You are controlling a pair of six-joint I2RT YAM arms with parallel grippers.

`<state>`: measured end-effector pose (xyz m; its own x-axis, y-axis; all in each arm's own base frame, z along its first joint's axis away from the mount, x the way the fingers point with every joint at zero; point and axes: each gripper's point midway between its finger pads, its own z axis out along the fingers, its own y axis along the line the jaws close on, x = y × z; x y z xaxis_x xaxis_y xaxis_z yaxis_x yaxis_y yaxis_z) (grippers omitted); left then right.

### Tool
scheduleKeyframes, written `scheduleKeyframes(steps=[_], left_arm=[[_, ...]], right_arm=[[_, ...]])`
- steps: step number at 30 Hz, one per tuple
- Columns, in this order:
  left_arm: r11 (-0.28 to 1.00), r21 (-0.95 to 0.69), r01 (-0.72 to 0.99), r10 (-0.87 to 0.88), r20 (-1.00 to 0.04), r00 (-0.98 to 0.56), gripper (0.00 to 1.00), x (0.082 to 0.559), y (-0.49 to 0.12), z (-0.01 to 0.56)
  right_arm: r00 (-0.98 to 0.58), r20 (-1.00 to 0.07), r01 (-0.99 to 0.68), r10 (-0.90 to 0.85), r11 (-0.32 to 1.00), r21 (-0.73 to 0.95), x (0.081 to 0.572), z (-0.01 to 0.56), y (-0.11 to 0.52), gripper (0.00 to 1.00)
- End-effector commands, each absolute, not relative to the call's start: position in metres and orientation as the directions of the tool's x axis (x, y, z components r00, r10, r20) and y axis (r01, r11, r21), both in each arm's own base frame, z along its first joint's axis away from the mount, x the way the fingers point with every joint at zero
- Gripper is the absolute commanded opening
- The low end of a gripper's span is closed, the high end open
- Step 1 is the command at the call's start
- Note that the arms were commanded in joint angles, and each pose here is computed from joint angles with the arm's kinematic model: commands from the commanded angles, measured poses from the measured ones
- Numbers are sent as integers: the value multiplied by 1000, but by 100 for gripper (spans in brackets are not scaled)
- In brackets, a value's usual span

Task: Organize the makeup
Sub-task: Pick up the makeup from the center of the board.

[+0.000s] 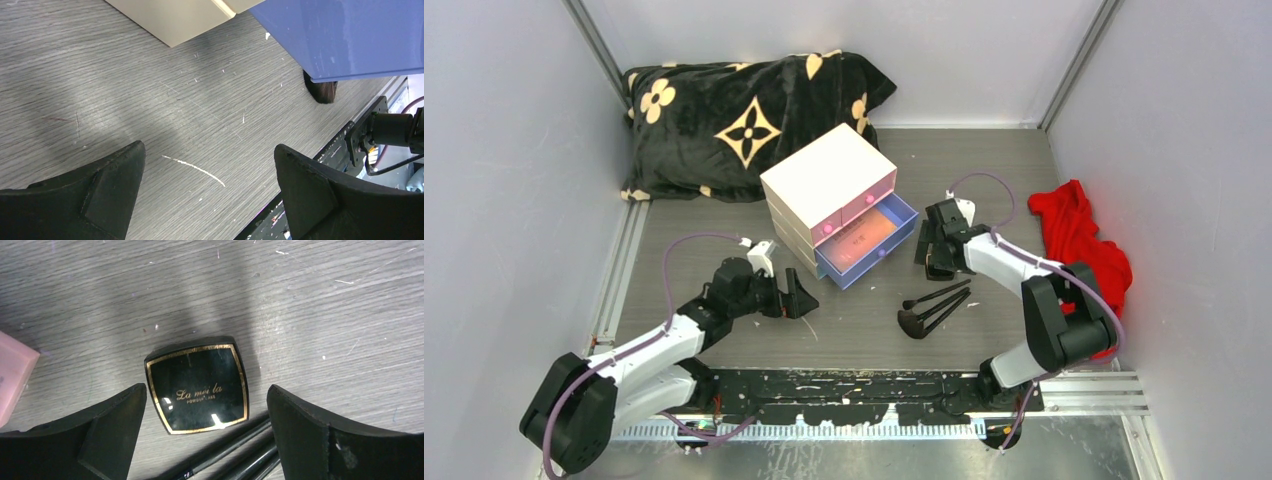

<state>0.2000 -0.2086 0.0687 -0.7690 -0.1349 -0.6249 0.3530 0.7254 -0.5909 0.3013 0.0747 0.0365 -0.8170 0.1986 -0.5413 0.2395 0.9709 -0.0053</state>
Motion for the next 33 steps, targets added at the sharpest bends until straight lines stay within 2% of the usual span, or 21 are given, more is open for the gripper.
scheduleKeyframes(steps=[1, 8, 17, 19, 20, 22, 24, 28, 33], left_arm=[[698, -596, 396, -139, -656, -742, 100, 207, -214, 79], [697, -598, 395, -143, -656, -741, 100, 209, -212, 81], [696, -600, 395, -149, -659, -738, 100, 206, -210, 84], [696, -599, 396, -151, -661, -735, 100, 206, -209, 85], [697, -599, 395, -152, -661, -735, 100, 206, -209, 85], [698, -599, 393, -155, -662, -733, 100, 206, -208, 86], [697, -601, 391, -158, -660, -734, 100, 205, -208, 86], [696, -604, 389, -160, -658, -735, 100, 204, -208, 85], [695, -605, 388, -164, -659, -734, 100, 203, -207, 85]], right_arm=[[-798, -570, 218, 192, 976, 23, 321, 40, 80, 94], [-806, -553, 227, 211, 973, 39, 322, 25, 76, 92], [-817, -529, 236, 231, 970, 59, 320, 10, 74, 84], [-817, -527, 239, 233, 969, 57, 318, 8, 73, 67], [-817, -527, 241, 235, 969, 57, 318, 7, 72, 56], [-823, -515, 230, 240, 970, 85, 315, 7, 77, 26], [-819, -514, 241, 254, 966, 93, 313, 10, 76, 11], [-800, -534, 252, 275, 961, 118, 311, 25, 74, 4], [-758, -590, 250, 279, 959, 132, 315, 62, 70, 2]])
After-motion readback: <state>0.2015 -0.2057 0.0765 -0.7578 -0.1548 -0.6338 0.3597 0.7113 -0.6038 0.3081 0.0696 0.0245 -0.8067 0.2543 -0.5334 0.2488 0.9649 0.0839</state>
